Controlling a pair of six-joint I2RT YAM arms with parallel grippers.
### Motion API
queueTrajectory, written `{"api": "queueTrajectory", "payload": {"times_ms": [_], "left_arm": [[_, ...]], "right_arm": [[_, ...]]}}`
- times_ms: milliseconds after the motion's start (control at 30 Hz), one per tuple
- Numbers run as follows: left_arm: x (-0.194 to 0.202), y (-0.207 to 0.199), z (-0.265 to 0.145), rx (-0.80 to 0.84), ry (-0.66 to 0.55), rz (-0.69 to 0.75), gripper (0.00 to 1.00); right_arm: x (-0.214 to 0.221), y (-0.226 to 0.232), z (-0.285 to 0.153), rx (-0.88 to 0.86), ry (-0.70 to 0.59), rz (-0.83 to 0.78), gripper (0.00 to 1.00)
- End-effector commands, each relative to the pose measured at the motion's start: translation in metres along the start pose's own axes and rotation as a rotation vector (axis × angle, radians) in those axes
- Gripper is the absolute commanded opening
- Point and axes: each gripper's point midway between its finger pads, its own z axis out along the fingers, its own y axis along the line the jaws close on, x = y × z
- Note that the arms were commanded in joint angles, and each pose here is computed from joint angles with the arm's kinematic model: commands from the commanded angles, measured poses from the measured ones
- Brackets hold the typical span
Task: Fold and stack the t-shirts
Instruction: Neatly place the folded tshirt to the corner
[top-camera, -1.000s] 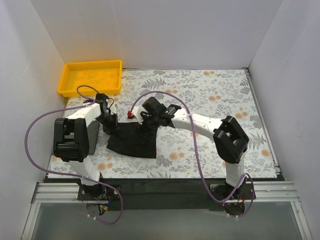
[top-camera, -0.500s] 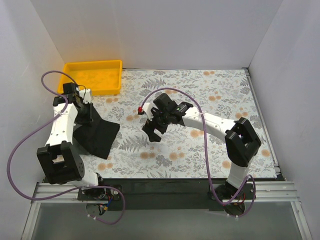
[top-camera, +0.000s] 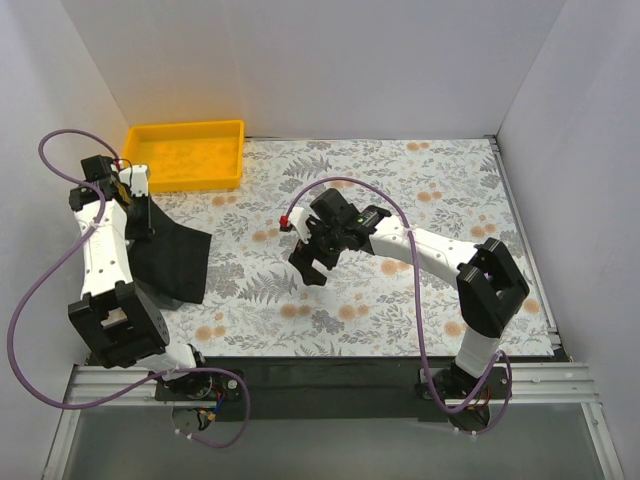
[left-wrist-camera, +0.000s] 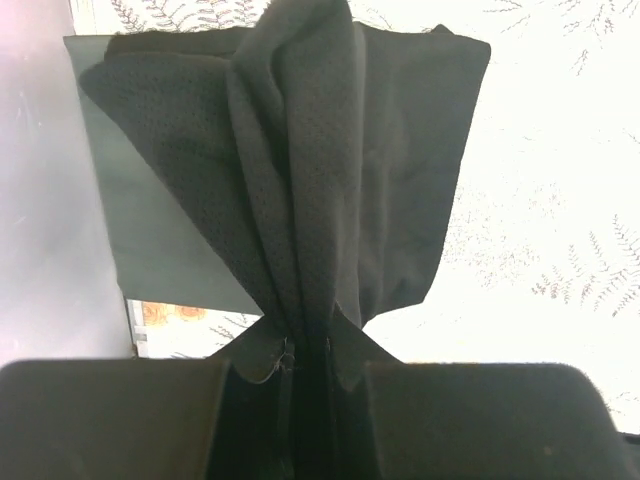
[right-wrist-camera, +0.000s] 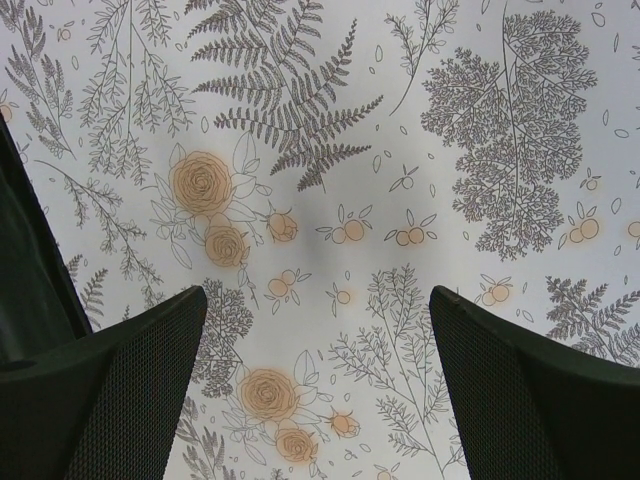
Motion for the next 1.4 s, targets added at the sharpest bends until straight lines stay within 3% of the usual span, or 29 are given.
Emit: {"api": "queueTrajectory", "payload": {"times_ms": [0,933,1000,1033,1100,1133,1167,1200,1367], "left_arm": [[-0.006,0.006,-0.018,0.006,-0.037,0.038,0.0],[0.023,0.114,0.07,-0.288,-0.009,0.108,0.0],[0.022,0.118,0.074,-0.289,-0.001,0.101,0.11],[0.023,0.118,0.075,-0.282,0.004,0.089,0.25],[0.023,0.114,0.072,-0.257,0.015,0.08,0.43],[0.017,0.114,0.065,-0.259,-0.003,0.082,0.55],[0.014,0.114,0.06,-0.261,-0.016,0.085,0.77],[0.011,0.113,0.055,-0.262,-0.025,0.084,0.82],[-0.034,0.083,0.008,-0.185,-0.145,0.128,0.84]], "right_arm": [[-0.007,0.001,-0.012,0.016,-0.03,-0.026,0.98],[0.006,-0.001,-0.001,0.01,0.012,-0.012,0.98],[0.005,-0.001,-0.002,0.006,0.012,-0.012,0.98],[0.005,-0.001,-0.003,0.0,0.014,-0.009,0.98],[0.003,-0.001,-0.007,-0.013,0.014,0.002,0.98],[0.003,-0.005,-0.011,-0.015,0.006,0.014,0.98],[0.003,-0.008,-0.014,-0.012,0.0,0.021,0.98],[0.004,-0.012,-0.017,-0.008,-0.001,0.034,0.98],[0.01,-0.049,-0.05,0.038,-0.052,0.131,0.98]]}}
